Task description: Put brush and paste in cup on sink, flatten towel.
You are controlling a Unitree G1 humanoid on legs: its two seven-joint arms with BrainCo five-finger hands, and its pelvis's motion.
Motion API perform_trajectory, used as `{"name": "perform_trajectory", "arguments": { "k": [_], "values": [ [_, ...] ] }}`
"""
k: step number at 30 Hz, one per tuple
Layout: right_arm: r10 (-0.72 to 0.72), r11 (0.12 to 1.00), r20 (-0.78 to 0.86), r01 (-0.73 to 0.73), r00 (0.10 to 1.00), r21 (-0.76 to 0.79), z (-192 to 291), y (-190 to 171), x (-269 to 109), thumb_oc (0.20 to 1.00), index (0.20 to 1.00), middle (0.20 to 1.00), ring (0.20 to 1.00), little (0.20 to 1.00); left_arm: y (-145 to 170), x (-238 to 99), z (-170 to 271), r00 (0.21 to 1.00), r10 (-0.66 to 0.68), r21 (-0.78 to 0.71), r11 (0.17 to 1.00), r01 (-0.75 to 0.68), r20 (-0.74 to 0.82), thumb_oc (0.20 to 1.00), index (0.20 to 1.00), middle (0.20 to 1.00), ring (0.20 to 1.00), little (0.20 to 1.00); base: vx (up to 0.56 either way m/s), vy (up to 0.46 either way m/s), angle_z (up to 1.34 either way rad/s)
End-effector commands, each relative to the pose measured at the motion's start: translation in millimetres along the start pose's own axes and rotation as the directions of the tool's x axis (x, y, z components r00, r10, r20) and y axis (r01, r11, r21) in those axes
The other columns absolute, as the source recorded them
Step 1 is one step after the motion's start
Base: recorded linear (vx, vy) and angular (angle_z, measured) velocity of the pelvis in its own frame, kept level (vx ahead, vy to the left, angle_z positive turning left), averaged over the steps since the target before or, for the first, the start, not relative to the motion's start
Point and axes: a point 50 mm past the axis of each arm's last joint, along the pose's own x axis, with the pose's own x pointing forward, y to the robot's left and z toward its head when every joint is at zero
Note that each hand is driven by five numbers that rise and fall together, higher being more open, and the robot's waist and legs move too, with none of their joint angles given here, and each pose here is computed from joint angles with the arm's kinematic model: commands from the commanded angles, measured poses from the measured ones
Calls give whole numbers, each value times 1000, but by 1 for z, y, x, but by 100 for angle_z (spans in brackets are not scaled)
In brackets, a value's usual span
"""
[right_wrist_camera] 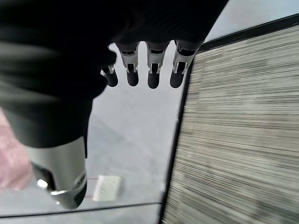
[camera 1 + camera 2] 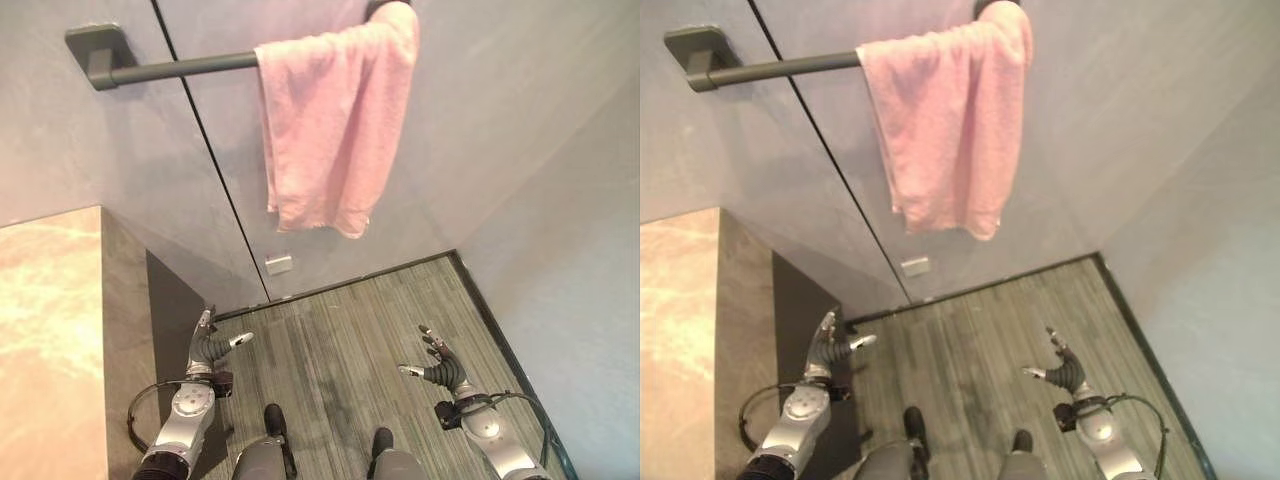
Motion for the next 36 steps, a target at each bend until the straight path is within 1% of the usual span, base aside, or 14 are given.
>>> {"name": "perform_trajectory", "arguments": {
  "k": [1,4,10,11,14,17,19,21,23,25,27,30,34,36],
  "values": [
    [-21,1000,124,23,992,-11,24,-8,5,1000,1000,1000,1000,1000,-2,-5,9,994,-69,75,995,62,84,1000,1000,1000,1000,1000,358,259,34],
    [-33,999,145,33,989,5,28,-10,3,1000,1000,1000,1000,1000,-4,-4,8,994,-76,89,994,69,79,1000,1000,1000,1000,1000,276,122,30],
    [-98,995,144,93,985,42,26,-26,0,1000,1000,1000,1000,1000,-3,-2,8,995,-70,82,995,64,77,1000,1000,1000,1000,1000,337,-122,41],
    [-132,991,147,126,980,47,25,-35,-3,1000,1000,1000,1000,1000,-2,-1,9,995,-63,77,995,57,79,1000,1000,1000,1000,1000,292,-153,50],
    [-136,990,123,130,983,57,19,-44,-6,1000,1000,1000,1000,1000,-3,-4,3,996,-65,65,996,61,57,1000,1000,1000,1000,1000,295,-213,52],
    [-150,988,146,143,978,52,23,-62,-10,1000,1000,1000,1000,1000,2,-5,3,997,-48,18,999,47,55,1000,1000,1000,1000,1000,234,-227,11],
    [-161,987,188,154,969,53,32,-74,-12,1000,1000,1000,1000,1000,5,-6,3,997,-45,23,999,44,57,1000,1000,1000,1000,1000,218,-194,17],
    [-187,981,229,169,955,93,40,-84,-14,1000,1000,1000,1000,1000,7,-5,8,996,-41,29,999,39,79,1000,1000,1000,1000,1000,165,-167,14],
    [-214,972,312,171,926,160,58,-97,-16,1000,1000,1000,1000,1000,13,0,22,990,-29,48,999,23,140,1000,1000,1000,1000,1000,98,-160,32],
    [-217,971,356,163,909,177,69,-106,-19,1000,1000,1000,1000,1000,18,2,33,982,-32,61,998,21,186,1000,1000,1000,1000,1000,61,-105,28],
    [-226,967,360,163,905,196,69,-110,-22,1000,1000,1000,1000,1000,21,3,40,976,-37,75,997,21,215,1000,1000,1000,1000,1000,51,-24,20],
    [-238,959,409,148,881,240,80,-130,-30,1000,1000,1000,1000,1000,28,4,63,947,-66,111,993,33,314,1000,1000,1000,1000,1000,113,109,36],
    [-171,968,435,69,884,239,91,-138,-21,1000,1000,1000,1000,1000,33,2,90,900,-123,131,989,74,418,1000,1000,1000,1000,1000,85,123,11],
    [-150,971,431,50,890,233,93,-139,-18,1000,1000,1000,1000,1000,34,1,96,886,-150,135,986,100,438,1000,1000,1000,1000,1000,95,101,-3]
  ]
}}
